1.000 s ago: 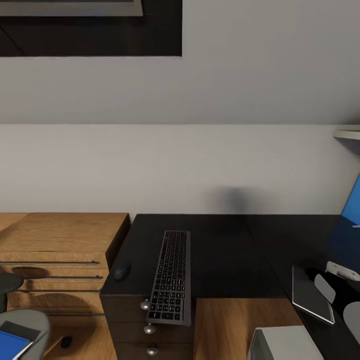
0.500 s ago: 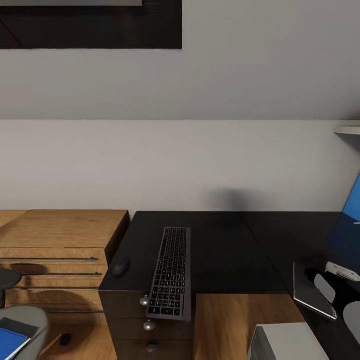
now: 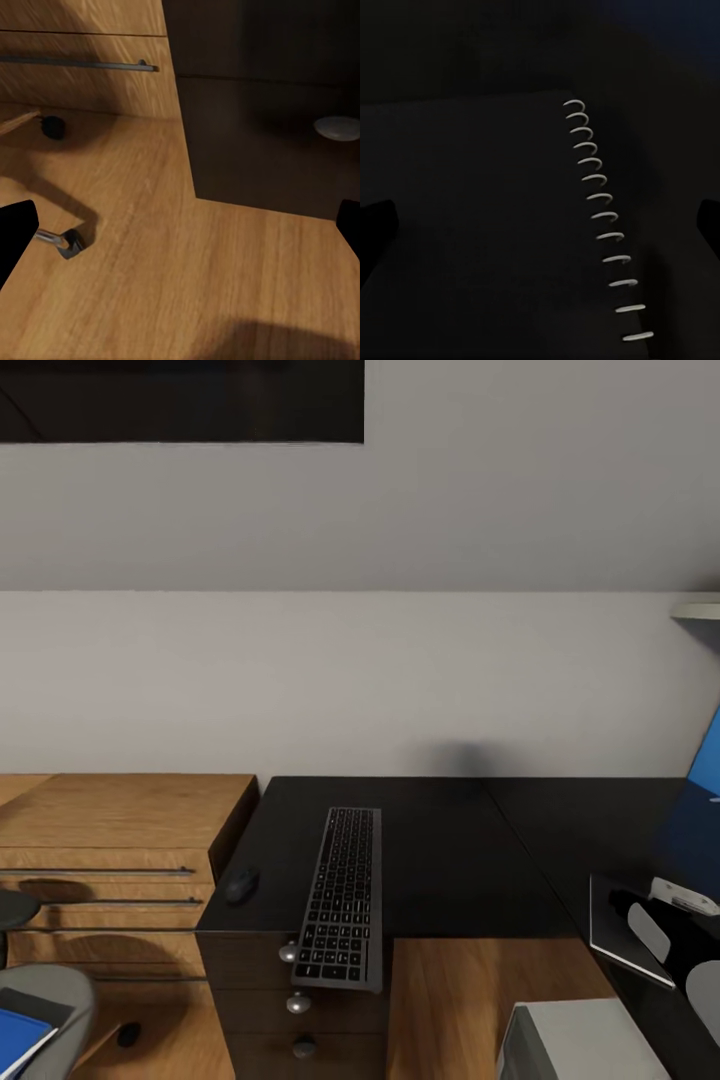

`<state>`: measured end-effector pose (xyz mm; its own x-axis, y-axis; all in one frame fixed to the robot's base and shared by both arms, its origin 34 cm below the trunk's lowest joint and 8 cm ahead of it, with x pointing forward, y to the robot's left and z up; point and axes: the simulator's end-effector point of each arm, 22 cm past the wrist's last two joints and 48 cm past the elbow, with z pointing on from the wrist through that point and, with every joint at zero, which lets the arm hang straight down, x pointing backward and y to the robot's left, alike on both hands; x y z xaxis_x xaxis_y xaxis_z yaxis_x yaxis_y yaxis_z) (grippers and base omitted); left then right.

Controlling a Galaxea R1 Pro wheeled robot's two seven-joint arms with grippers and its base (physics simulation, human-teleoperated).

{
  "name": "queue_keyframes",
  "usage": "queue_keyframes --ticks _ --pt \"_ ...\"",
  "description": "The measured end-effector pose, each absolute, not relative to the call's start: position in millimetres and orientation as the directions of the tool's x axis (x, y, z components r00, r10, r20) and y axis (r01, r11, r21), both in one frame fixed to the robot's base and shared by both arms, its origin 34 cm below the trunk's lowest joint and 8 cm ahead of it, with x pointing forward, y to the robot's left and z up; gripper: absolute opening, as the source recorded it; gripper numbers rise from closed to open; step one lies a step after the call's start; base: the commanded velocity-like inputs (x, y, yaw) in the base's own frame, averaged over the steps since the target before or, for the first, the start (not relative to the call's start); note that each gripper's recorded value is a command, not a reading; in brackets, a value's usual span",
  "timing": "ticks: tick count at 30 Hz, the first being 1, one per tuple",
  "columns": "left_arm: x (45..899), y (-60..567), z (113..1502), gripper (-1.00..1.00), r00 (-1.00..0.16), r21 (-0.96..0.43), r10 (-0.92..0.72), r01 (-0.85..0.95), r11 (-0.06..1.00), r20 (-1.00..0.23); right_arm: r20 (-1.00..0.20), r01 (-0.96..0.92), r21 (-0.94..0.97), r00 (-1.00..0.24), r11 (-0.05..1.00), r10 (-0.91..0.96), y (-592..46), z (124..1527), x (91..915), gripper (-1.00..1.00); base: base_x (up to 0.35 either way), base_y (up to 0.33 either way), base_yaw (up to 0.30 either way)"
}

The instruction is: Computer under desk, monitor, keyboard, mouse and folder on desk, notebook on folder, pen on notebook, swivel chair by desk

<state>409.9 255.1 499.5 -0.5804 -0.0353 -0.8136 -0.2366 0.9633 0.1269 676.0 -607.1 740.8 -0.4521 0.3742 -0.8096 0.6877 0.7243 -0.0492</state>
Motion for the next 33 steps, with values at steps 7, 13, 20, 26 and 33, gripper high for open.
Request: queue_keyframes --ticks 7,13,20,26,33 --pt "409.5 255.0 493.9 1.00 -0.580 0.127 -0.035 -0.236 0.963 -0.814 -0.817 0.685 -0.043 -0.443 0.728 0.369 -606.2 740.4 679.6 1.00 0.000 0.000 0.000" --pt "409.5 255.6 494.0 1.00 -0.580 0.127 -0.036 -0.237 0.963 -0.814 -0.817 0.684 -0.046 -0.445 0.728 0.366 -606.2 740.6 679.7 1.00 0.000 0.000 0.000" --pt "409.4 258.2 493.8 1.00 -0.580 0.130 -0.034 -0.239 0.962 -0.814 -0.817 0.683 -0.044 -0.445 0.729 0.367 -605.7 740.4 680.1 1.00 -0.034 0.032 0.000" --pt "409.5 258.3 493.9 1.00 -0.580 0.131 -0.032 -0.237 0.963 -0.814 -0.817 0.683 -0.041 -0.443 0.729 0.369 -604.9 740.2 680.6 1.00 -0.092 0.085 0.000" --pt "409.4 258.1 493.8 1.00 -0.581 0.131 -0.032 -0.236 0.963 -0.813 -0.817 0.679 -0.039 -0.444 0.733 0.367 -603.2 740.2 681.7 1.00 -0.013 0.012 0.000"
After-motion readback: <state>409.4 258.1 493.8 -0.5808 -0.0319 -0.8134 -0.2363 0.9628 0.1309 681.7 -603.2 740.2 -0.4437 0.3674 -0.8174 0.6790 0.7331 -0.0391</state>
